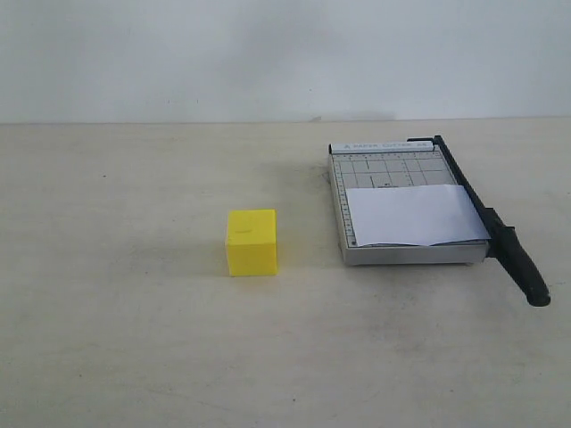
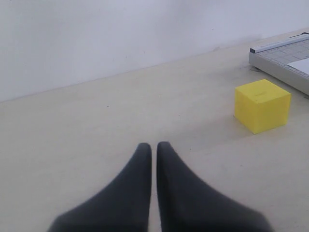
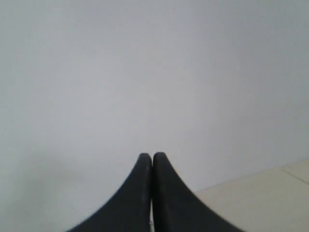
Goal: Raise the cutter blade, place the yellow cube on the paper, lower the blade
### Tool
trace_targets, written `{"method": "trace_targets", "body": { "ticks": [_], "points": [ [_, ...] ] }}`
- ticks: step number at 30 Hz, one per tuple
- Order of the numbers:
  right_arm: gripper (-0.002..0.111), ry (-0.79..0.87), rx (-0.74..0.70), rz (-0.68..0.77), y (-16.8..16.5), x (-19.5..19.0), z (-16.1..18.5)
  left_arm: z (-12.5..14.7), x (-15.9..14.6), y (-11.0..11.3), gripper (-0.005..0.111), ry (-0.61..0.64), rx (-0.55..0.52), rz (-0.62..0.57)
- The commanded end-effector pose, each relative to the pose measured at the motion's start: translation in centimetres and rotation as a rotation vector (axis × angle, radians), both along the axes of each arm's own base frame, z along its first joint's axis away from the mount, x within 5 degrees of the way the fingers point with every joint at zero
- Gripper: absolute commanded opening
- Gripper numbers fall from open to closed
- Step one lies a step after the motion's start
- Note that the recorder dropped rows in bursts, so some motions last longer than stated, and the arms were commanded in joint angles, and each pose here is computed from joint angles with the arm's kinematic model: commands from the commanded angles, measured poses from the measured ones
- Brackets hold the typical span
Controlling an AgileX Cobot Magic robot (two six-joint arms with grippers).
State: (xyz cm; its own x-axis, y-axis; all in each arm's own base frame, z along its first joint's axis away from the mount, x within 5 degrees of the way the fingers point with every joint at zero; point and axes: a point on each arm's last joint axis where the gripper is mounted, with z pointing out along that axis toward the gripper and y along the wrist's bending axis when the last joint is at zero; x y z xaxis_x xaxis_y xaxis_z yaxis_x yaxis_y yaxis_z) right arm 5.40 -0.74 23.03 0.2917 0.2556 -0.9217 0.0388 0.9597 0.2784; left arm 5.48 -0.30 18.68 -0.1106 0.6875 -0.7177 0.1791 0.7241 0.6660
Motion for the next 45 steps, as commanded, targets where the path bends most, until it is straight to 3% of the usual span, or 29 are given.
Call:
{"method": "trace_targets", "body": {
  "ticks": [1,4,6,10,15,21,29,38,45],
  "points": [
    [0.000,-0.014,0.135,0.034,0.0,0.0,0.0,0.1,0.0,0.0,0.004,-0.008,0.003,0.002],
    [0.007,0.155,0.121,0.046,0.2,-0.1,0.3,0.1,0.0,0.0,0.004,-0.008,0.003,0.002],
    [0.023,0.244,0.063,0.049,0.4,-0.3,1.6,0.1,0.0,0.0,0.004,-0.008,0.003,0.002],
    [0.068,0.329,0.046,0.061,0.6,-0.2,5.0,0.1,0.0,0.0,0.004,-0.008,0.003,0.002],
    [0.069,0.613,0.052,0.093,0.6,2.2,8.0,0.1,0.0,0.0,0.004,-0.008,0.003,0.002],
    [0.069,0.982,-0.070,0.243,0.8,9.3,10.2,0.1,0.0,0.0,0.004,-0.008,0.003,0.002],
    [0.069,1.321,-0.141,0.384,0.2,19.6,8.9,0.1,0.0,0.0,0.004,-0.008,0.003,0.002],
    [0.069,1.506,-0.155,0.463,-0.2,24.0,3.8,0.1,0.0,0.0,0.004,-0.008,0.003,0.002],
    [0.069,1.541,-0.232,0.534,1.9,25.5,1.4,0.1,0.0,0.0,0.004,-0.008,0.003,0.002]
  ]
}}
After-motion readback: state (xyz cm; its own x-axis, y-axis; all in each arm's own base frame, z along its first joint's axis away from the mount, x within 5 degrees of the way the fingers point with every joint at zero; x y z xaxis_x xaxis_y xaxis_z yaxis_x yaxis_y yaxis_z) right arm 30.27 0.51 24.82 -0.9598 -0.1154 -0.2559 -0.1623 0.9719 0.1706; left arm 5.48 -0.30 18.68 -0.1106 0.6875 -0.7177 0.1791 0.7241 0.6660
